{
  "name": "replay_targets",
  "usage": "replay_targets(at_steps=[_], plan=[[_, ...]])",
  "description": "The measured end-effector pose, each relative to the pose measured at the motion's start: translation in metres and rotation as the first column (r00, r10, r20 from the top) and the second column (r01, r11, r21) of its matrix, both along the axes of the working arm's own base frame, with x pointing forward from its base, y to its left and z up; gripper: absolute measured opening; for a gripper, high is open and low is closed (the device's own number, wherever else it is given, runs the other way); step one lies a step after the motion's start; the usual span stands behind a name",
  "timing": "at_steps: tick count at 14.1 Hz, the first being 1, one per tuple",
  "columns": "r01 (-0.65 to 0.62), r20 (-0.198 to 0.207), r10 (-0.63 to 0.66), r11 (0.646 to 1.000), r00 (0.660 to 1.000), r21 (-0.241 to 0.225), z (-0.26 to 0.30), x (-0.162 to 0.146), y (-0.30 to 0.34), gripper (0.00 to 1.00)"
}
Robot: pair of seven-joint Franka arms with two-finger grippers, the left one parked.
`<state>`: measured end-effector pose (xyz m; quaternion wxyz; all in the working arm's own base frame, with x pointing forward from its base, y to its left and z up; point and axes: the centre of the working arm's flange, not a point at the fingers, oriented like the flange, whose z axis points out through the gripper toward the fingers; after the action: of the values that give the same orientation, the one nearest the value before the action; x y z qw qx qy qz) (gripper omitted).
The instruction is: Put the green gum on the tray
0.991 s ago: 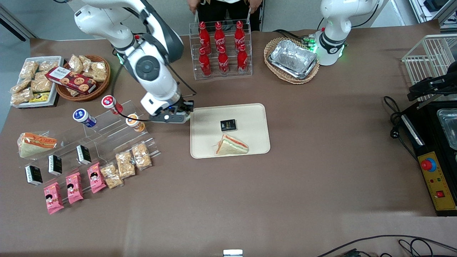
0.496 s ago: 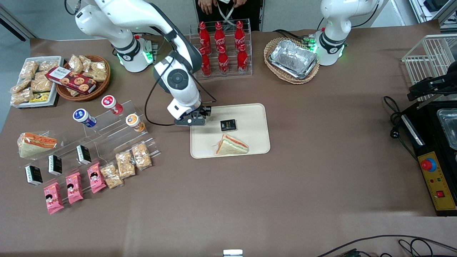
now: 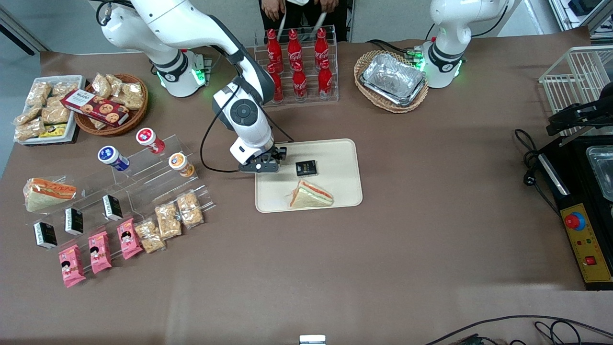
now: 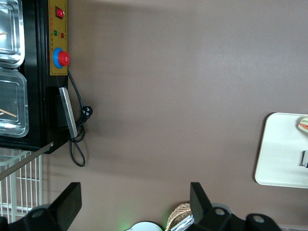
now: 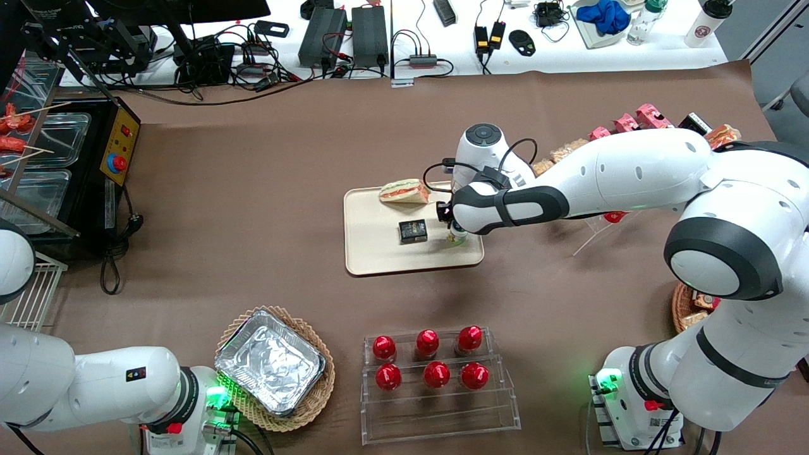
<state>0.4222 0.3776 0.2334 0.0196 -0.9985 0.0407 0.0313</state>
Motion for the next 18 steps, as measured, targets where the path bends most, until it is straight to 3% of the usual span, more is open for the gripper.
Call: replay_targets(at_steps=[4, 5, 8, 12, 18], plan=[[0.015, 0.005, -0.015, 1.0, 1.0, 0.009, 0.004, 0.006, 0.0, 0.94], [0.021, 0.014, -0.021, 1.0, 1.0, 0.015, 0.009, 0.01, -0.002, 0.98], [0.035, 0.006, -0.035, 0.999, 0.999, 0.017, 0.051, 0.038, -0.034, 0.99], [0.038, -0.026, -0.037, 0.999, 0.999, 0.033, 0.156, 0.08, -0.158, 1.0], [0.01, -0.033, -0.007, 0.997, 0.999, 0.072, 0.234, 0.086, -0.325, 1.0]])
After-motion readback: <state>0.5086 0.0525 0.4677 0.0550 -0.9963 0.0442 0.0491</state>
